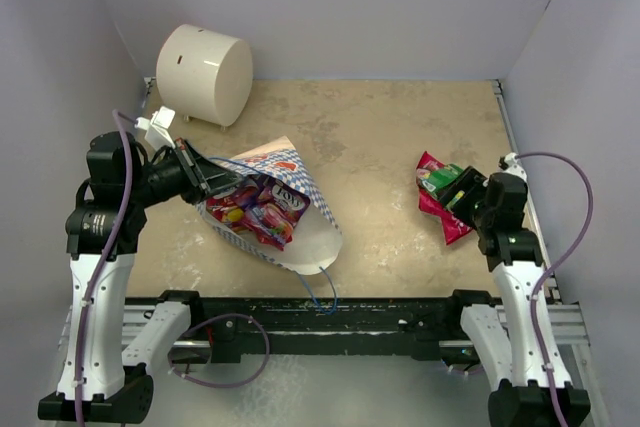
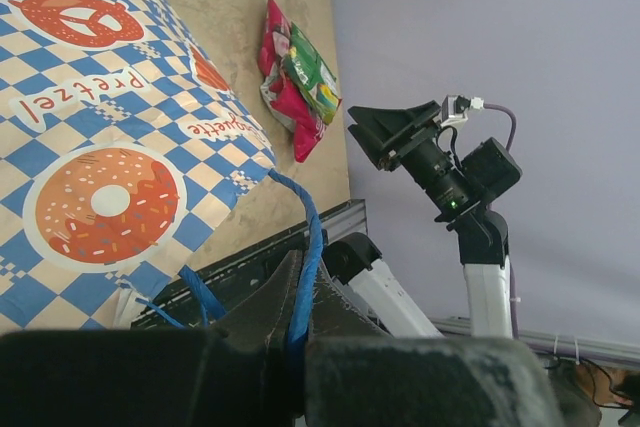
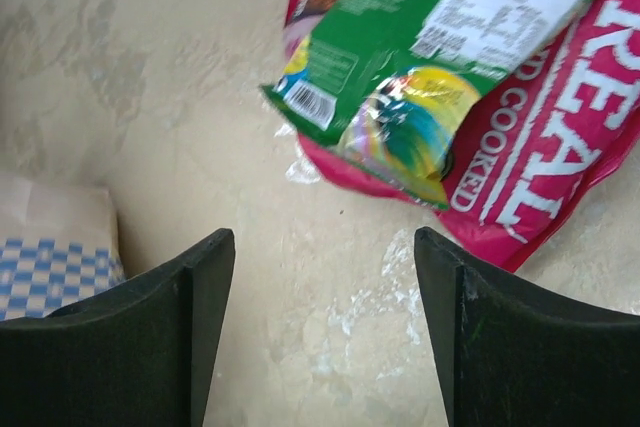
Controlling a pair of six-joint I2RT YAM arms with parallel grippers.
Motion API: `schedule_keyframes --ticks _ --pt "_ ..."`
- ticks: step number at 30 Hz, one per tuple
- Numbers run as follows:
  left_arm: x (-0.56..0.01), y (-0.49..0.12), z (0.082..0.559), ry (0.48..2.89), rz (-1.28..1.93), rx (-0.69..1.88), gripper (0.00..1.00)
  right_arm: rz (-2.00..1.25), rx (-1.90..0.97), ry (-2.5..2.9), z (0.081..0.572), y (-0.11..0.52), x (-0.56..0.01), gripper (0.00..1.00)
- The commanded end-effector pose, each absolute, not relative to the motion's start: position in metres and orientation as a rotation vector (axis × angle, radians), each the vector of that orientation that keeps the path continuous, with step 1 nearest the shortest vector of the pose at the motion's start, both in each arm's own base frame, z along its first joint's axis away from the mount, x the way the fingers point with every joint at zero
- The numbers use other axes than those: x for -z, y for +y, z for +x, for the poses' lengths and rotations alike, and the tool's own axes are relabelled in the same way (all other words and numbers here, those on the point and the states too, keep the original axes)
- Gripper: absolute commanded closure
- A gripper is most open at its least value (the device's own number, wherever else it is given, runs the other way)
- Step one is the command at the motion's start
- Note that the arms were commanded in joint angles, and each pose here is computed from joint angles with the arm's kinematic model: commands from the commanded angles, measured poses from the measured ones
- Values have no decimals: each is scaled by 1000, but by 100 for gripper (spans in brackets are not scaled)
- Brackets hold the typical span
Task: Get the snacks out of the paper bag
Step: Take out the snack from the paper bag.
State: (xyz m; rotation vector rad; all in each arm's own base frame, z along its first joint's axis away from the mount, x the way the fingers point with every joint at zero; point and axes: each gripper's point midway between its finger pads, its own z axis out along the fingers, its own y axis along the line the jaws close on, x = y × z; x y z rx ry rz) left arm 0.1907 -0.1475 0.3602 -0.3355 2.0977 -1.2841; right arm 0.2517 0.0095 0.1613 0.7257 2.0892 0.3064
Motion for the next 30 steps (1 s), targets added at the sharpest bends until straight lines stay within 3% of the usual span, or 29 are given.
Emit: schedule_keyframes --ticks 1,20,30 --pt "-378 -149 185 2045 -263 1291 100 449 -474 2197 233 49 -175 24" --pt "-375 -152 191 2042 -249 1321 100 -93 -824 2134 237 205 -273 18" --pt "-381 -152 192 2012 -197 1306 100 -470 -975 1913 160 326 -310 16"
